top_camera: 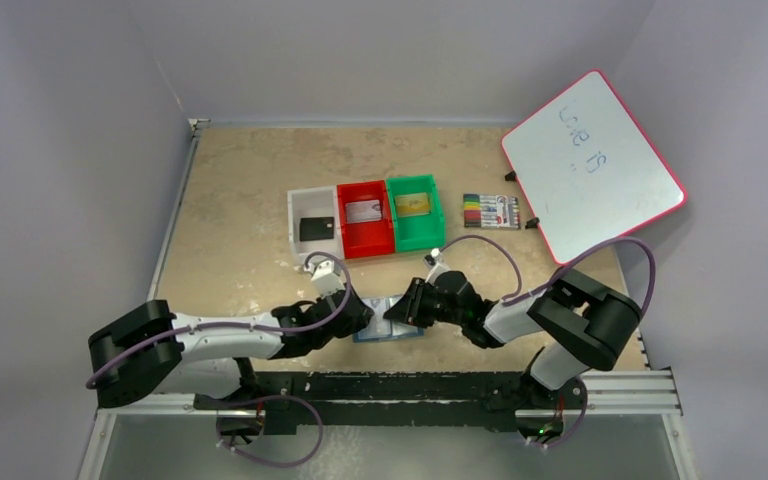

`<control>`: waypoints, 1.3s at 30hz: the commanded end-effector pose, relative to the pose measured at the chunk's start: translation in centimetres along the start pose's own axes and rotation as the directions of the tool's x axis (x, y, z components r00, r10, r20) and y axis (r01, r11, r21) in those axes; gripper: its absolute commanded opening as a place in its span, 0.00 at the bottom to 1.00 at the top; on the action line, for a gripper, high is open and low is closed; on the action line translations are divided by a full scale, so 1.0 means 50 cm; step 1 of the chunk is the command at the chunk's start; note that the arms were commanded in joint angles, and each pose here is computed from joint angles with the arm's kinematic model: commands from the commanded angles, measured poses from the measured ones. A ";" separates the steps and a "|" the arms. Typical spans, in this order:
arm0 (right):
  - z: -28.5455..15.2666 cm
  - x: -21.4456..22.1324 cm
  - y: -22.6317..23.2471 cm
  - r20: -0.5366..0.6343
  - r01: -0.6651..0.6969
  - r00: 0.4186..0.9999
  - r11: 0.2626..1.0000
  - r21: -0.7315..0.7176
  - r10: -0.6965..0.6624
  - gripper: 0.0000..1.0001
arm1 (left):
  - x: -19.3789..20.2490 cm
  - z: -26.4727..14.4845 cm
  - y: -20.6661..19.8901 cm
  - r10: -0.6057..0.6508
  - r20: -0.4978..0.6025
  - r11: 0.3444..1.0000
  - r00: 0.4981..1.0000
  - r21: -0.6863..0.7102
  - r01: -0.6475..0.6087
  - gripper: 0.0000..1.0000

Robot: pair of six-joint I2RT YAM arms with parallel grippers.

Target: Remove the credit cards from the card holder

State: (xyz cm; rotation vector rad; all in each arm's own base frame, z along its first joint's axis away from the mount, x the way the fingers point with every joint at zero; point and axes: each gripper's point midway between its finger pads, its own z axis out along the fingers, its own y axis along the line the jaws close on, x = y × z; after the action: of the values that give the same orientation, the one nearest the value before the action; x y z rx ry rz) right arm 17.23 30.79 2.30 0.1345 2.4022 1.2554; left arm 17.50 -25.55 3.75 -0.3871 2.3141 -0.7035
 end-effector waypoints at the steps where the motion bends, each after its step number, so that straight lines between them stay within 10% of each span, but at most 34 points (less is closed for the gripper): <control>1: 0.003 -0.008 0.024 0.002 0.004 1.000 0.999 -0.053 -0.004 0.26 | 0.004 0.011 0.001 0.063 -0.021 0.997 0.998 -0.041 -0.064 0.23; 8: -0.002 -0.018 0.030 0.021 -0.005 1.000 0.998 -0.057 0.006 0.14 | 0.011 0.018 0.012 0.115 -0.036 0.989 0.993 -0.089 -0.117 0.16; 24: -0.016 -0.028 0.028 0.045 -0.031 0.998 0.997 -0.068 0.035 0.34 | 0.013 0.016 0.052 0.160 -0.035 0.972 0.986 -0.167 -0.164 0.08; 30: -0.022 -0.032 0.039 0.046 -0.036 0.998 0.994 -0.099 0.041 0.10 | 0.010 0.016 0.050 0.163 -0.024 0.972 0.986 -0.169 -0.164 0.07; 39: -0.027 -0.032 0.033 0.046 -0.054 0.997 0.993 -0.107 0.059 0.04 | 0.015 0.016 0.060 0.176 -0.030 0.967 0.984 -0.184 -0.178 0.03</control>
State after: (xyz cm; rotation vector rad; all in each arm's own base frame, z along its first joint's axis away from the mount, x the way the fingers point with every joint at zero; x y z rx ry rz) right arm 17.74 30.05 3.45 0.2093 2.3543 1.3220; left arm 18.15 -25.94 3.20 -0.3176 2.3398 -0.5615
